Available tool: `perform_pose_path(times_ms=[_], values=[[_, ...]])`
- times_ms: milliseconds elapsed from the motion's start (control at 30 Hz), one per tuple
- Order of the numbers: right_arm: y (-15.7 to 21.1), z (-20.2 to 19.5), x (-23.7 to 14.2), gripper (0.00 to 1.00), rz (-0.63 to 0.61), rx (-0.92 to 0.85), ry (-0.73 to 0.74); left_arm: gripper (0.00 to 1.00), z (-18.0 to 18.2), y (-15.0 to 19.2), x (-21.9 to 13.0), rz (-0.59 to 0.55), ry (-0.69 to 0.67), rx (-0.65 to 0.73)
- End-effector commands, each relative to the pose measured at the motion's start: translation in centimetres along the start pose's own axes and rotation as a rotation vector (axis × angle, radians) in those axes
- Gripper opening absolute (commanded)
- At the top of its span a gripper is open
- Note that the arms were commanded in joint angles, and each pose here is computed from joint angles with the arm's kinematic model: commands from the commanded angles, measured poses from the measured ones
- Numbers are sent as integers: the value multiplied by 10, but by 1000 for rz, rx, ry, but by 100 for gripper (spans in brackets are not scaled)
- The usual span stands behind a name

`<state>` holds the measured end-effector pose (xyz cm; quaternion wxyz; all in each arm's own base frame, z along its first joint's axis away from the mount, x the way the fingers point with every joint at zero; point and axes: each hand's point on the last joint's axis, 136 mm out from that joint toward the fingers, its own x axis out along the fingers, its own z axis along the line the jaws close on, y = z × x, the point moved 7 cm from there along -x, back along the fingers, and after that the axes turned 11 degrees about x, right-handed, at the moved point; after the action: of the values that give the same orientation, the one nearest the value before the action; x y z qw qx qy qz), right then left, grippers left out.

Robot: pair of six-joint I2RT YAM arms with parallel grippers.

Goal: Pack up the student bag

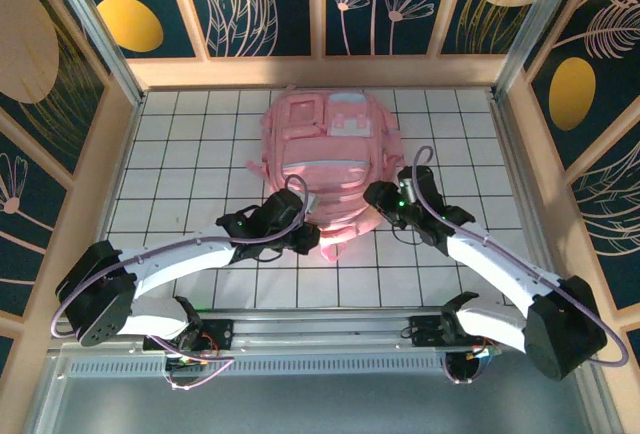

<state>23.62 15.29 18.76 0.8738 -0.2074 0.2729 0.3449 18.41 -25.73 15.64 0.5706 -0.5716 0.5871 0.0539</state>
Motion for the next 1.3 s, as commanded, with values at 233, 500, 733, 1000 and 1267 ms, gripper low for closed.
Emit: perform_pose_path(times_ms=[233, 500, 733, 1000, 1267], values=[[20, 7, -34, 33, 19, 173, -45, 0, -30, -23, 10, -25, 147, 5], [48, -4, -30, 37, 122, 280, 3, 0, -57, -38, 22, -22, 194, 50], [56, -18, -23, 45, 170, 351, 22, 0, -62, -39, 24, -22, 203, 53], [52, -17, -12, 42, 138, 350, 26, 0, -66, -37, 29, -5, 209, 64], [45, -12, 5, 32, 106, 333, 36, 0, -70, -37, 27, -9, 219, 71]])
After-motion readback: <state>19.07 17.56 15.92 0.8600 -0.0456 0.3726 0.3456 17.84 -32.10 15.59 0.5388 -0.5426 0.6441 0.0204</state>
